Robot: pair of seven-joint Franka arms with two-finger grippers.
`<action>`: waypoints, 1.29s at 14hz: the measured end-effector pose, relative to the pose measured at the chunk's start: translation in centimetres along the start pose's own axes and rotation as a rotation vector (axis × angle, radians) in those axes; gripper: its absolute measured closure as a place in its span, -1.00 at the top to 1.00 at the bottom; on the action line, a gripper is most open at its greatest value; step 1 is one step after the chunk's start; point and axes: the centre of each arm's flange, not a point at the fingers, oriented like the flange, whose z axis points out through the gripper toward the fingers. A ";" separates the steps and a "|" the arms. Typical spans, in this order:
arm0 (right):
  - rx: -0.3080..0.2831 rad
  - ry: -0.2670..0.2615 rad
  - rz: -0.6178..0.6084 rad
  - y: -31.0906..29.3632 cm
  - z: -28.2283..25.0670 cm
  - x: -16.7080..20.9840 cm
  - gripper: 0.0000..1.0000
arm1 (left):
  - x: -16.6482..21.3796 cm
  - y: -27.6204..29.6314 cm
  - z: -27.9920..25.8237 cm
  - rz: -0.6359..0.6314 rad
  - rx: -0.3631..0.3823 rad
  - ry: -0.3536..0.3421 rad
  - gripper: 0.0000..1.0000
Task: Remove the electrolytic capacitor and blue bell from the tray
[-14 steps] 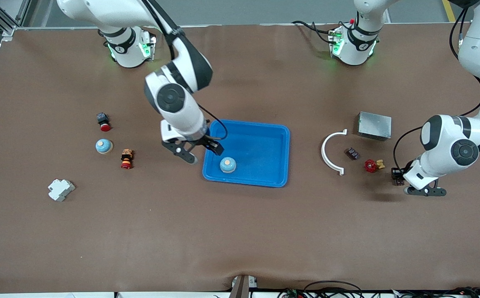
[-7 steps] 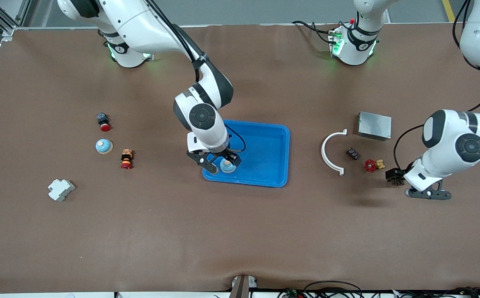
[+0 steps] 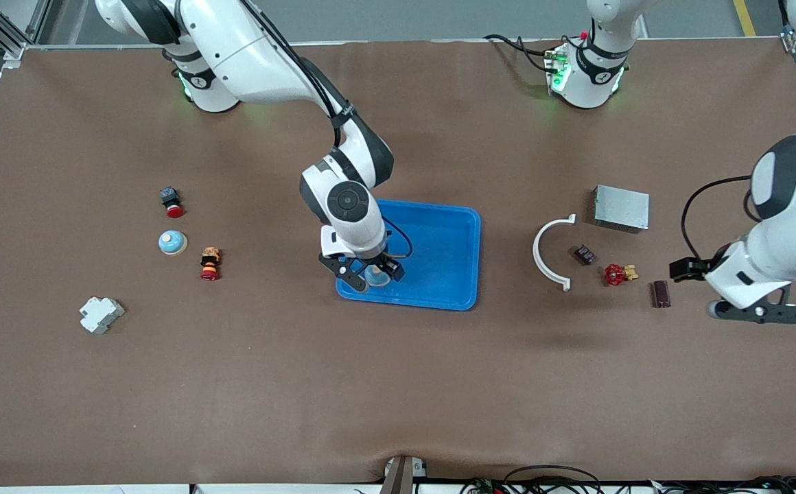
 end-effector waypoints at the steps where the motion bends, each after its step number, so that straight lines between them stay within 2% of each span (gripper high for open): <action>1: -0.002 0.001 0.000 -0.1 0.3 0.0 1.00 | -0.3 -0.1 -1.4 -0.006 0.002 -0.021 1.00; 4: -0.008 0.003 0.002 -0.2 1.1 0.1 1.00 | -1.6 -0.8 -5.1 -0.027 0.005 -0.073 1.00; 7: -0.003 0.005 0.002 -0.4 1.2 0.2 0.91 | -2.7 -0.3 -9.1 -0.046 -0.067 -0.034 1.00; 10: 0.002 0.007 0.037 -0.6 0.9 0.3 0.26 | -5.2 1.1 -14.4 -0.054 -0.097 0.035 1.00; 14: -0.011 0.004 0.043 -0.9 0.5 0.3 0.25 | -8.2 2.7 -19.1 -0.074 -0.095 0.085 1.00; 18: -0.112 -0.021 0.028 -1.9 -2.7 -0.1 0.25 | -9.0 4.3 -20.0 -0.093 -0.102 0.093 1.00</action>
